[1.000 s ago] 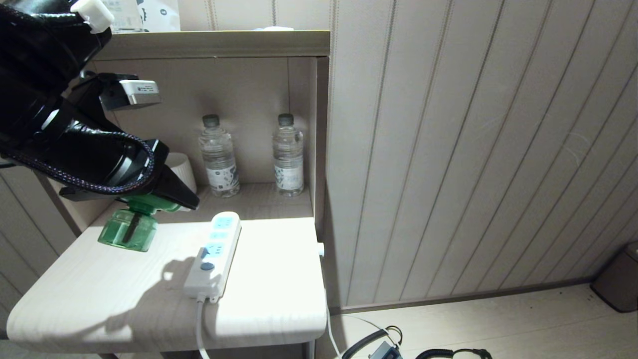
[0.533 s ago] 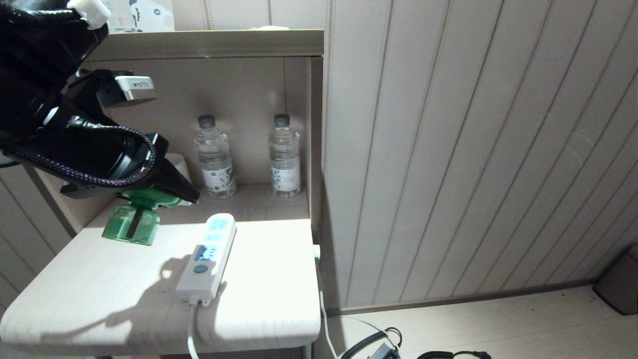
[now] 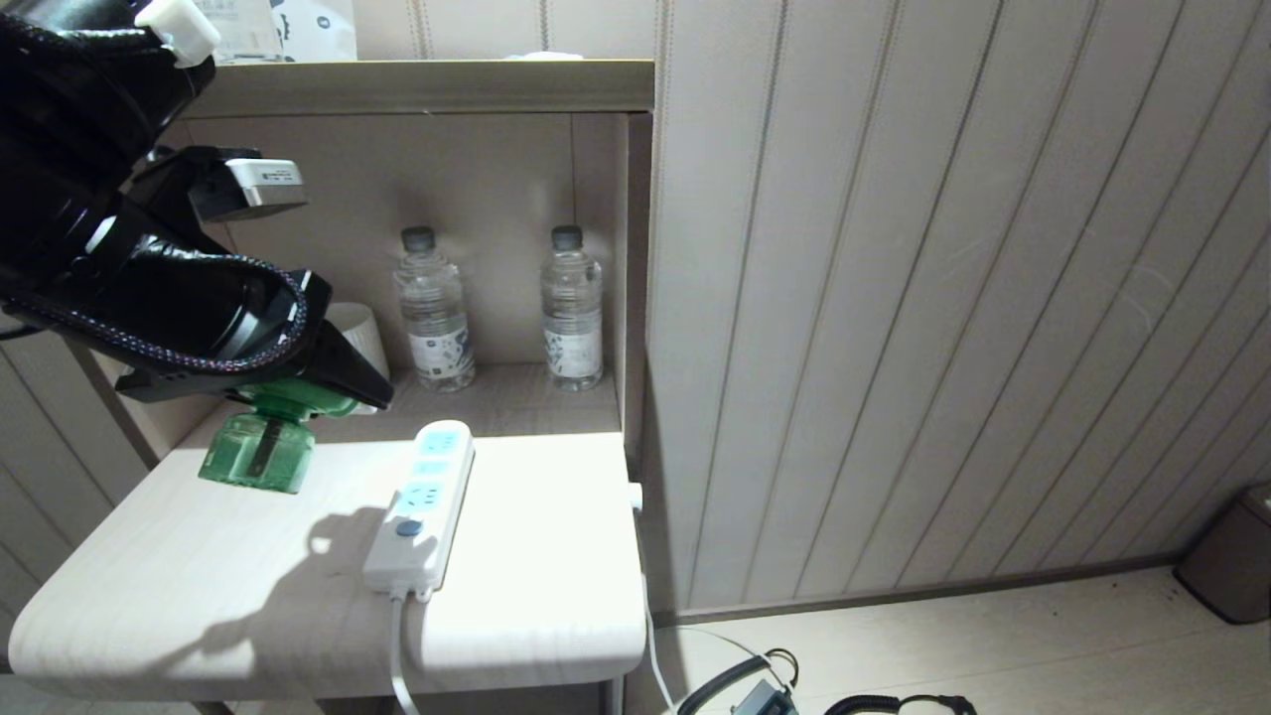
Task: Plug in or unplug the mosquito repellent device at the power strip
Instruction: Insert the plug into the socket
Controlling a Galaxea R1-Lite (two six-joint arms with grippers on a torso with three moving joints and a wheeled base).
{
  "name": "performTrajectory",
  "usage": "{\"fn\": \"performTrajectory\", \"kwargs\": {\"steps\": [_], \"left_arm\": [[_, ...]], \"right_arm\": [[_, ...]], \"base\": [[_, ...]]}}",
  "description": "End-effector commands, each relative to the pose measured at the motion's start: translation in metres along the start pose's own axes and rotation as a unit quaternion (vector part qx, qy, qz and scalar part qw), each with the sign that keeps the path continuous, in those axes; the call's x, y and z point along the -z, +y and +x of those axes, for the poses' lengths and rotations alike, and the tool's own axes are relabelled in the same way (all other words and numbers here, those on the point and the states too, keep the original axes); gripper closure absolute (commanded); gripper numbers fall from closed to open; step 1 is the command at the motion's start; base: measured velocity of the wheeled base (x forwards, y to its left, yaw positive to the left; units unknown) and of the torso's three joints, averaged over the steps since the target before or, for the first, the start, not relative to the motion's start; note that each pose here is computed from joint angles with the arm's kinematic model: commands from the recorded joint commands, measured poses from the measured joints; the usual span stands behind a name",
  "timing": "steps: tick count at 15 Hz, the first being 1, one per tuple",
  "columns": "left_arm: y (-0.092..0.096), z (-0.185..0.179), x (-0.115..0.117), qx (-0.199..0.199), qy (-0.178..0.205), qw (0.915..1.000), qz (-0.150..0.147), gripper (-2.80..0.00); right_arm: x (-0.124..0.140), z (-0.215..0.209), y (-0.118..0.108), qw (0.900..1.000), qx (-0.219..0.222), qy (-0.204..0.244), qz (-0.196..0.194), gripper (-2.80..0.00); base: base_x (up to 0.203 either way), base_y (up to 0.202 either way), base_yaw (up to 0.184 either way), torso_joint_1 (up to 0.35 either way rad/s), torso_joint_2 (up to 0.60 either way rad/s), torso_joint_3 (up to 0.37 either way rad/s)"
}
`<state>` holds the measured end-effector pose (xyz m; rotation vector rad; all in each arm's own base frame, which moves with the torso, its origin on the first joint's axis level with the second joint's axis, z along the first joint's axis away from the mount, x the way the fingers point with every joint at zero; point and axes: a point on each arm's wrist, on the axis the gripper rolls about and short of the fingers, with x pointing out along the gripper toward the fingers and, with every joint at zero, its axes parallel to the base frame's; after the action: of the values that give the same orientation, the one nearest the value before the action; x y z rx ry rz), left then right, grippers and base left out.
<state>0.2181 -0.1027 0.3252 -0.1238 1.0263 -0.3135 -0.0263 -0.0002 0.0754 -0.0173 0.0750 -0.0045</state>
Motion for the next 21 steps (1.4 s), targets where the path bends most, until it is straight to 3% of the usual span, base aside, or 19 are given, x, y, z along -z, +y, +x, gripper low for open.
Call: {"fn": "performTrajectory", "kwargs": {"steps": [1,6,11,15,18,21], "left_arm": [[0.0,0.001,0.002,-0.001,0.005,1.0,-0.001,0.0],[0.0,0.006,0.001,-0.004,0.011,0.9999,-0.007,0.0],[0.0,0.012,-0.003,-0.009,0.01,0.9998,-0.016,0.0],[0.017,0.02,-0.006,-0.031,0.021,0.998,-0.05,0.0],[0.026,0.024,-0.006,-0.047,0.027,0.9936,-0.099,0.0],[0.032,0.026,0.0,-0.055,0.039,0.9919,-0.108,0.0]], "right_arm": [[0.0,0.0,0.0,1.0,0.0,0.001,0.0,0.0],[0.0,0.0,0.0,1.0,0.0,0.001,0.0,0.0],[0.0,0.0,0.0,1.0,0.0,0.001,0.0,0.0],[0.0,0.0,0.0,1.0,-0.001,0.001,-0.005,0.0],[0.0,0.0,0.0,1.0,-0.002,0.0,-0.002,0.0],[0.0,0.0,0.0,1.0,-0.001,0.0,-0.001,0.0]], "base": [[0.0,0.0,0.0,0.0,0.0,0.0],[0.002,-0.01,0.0,0.003,0.0,0.0],[0.002,-0.147,0.001,0.0,0.0,0.003],[0.0,-0.018,0.001,-0.001,0.0,0.001],[0.0,0.0,0.0,0.0,0.0,0.0],[0.0,0.0,0.0,0.0,0.0,0.0]]}}
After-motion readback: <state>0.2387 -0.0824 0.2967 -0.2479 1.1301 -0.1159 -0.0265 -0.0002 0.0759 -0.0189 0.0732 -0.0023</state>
